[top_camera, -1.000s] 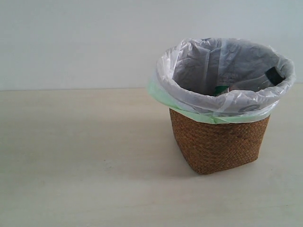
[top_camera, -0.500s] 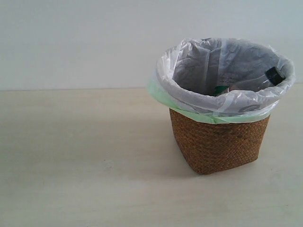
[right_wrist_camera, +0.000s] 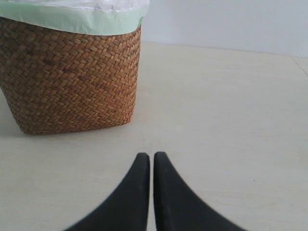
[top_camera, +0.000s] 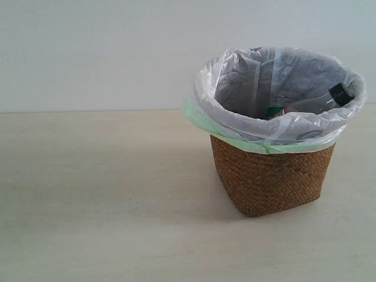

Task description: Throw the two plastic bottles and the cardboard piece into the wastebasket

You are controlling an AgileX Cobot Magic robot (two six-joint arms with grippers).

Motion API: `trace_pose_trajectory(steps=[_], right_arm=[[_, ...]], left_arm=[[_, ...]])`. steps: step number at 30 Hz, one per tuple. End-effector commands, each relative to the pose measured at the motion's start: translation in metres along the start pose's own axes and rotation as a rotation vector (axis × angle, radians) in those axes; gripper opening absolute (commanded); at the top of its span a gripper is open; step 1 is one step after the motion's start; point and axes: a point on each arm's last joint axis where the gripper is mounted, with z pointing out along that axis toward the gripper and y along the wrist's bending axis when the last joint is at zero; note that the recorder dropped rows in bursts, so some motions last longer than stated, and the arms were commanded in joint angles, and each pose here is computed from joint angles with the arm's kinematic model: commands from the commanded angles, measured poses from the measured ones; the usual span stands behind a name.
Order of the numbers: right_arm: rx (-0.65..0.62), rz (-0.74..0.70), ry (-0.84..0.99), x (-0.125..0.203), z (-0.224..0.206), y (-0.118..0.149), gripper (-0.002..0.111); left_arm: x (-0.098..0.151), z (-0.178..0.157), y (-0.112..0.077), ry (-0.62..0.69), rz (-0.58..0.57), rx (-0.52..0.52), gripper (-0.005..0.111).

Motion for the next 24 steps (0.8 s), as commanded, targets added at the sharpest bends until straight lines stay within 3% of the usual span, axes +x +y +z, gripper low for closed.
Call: trace_pose_trajectory(steps=[1,8,12,18,24], right_arm=[[0.007,-0.001,-0.014,-0.001,0.0,0.0,0.0],[0.007,-0.001,-0.011,-0.001,0.0,0.0,0.0],[0.007,-0.001,-0.011,-0.001,0.0,0.0,0.0],[0.007,-0.001,-0.011,-0.001,0.0,0.0,0.0],[0.007,-0.001,-0.011,-0.001,0.0,0.0,0.0]], left_arm=[[0.0,-0.004,0.005,-0.048,-0.03,-0.105,0.004],[-0.005,-0.008,0.02,-0.121,-0.075,-0.386,0.004],[-0.009,-0.01,0.025,-0.169,-0.08,-0.494,0.004],[-0.015,-0.013,0.028,-0.238,-0.053,-0.544,0.004],[-0.005,-0.011,0.033,-0.198,0.115,-0.603,0.004]])
